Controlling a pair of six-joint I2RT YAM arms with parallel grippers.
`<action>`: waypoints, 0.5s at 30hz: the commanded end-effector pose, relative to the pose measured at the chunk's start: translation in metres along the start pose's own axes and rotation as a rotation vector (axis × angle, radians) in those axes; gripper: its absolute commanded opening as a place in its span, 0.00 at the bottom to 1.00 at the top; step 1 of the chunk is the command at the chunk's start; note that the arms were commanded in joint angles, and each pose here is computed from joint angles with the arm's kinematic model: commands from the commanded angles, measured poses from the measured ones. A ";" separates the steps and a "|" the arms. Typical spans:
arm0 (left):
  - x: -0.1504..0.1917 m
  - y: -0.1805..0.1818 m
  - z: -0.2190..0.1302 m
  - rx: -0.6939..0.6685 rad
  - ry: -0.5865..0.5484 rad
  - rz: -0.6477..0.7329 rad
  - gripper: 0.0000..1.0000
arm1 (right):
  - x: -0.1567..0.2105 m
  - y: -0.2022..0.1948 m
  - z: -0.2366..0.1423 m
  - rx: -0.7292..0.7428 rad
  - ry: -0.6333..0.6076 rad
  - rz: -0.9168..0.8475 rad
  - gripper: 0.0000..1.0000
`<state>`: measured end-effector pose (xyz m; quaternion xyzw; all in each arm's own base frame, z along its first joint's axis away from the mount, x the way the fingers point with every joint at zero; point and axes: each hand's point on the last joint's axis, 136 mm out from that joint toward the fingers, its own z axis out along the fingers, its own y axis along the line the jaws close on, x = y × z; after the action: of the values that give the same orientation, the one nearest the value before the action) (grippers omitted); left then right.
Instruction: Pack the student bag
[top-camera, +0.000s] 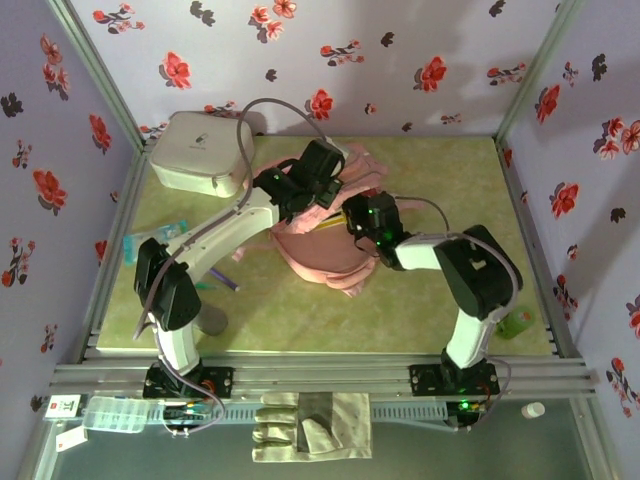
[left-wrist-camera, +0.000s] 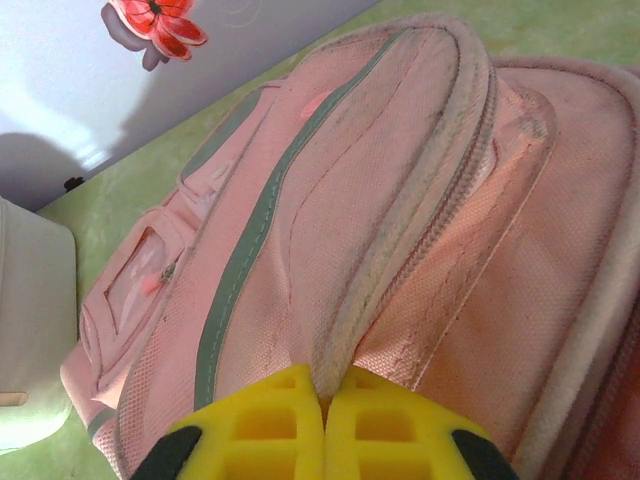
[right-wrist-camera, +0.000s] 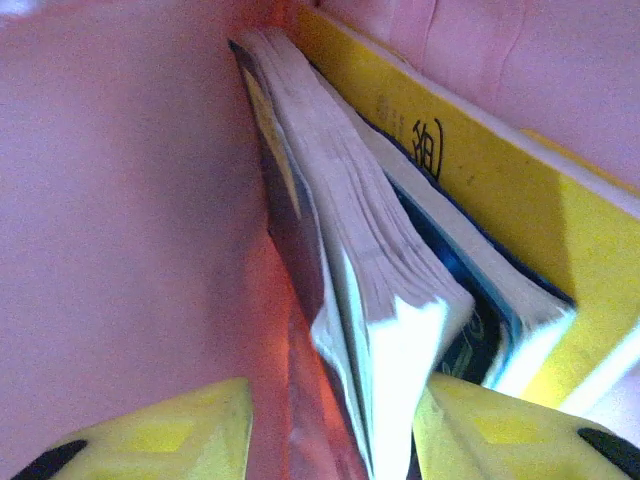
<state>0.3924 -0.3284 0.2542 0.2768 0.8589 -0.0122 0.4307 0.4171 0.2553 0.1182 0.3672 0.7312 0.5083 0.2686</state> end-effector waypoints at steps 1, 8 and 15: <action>-0.051 0.016 -0.034 0.018 -0.193 -0.130 0.00 | -0.012 0.003 -0.030 0.020 -0.072 -0.027 0.51; -0.037 0.004 -0.022 0.102 -0.147 -0.145 0.01 | -0.046 -0.041 -0.107 0.230 -0.292 -0.088 0.59; -0.015 -0.007 -0.019 0.207 -0.110 -0.203 0.75 | -0.078 -0.029 -0.182 0.340 -0.503 -0.271 0.71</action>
<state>0.3837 -0.3374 0.2414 0.2583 0.8678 -0.1046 0.4115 0.3326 0.1279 0.1669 0.4198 0.7353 0.3481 0.4024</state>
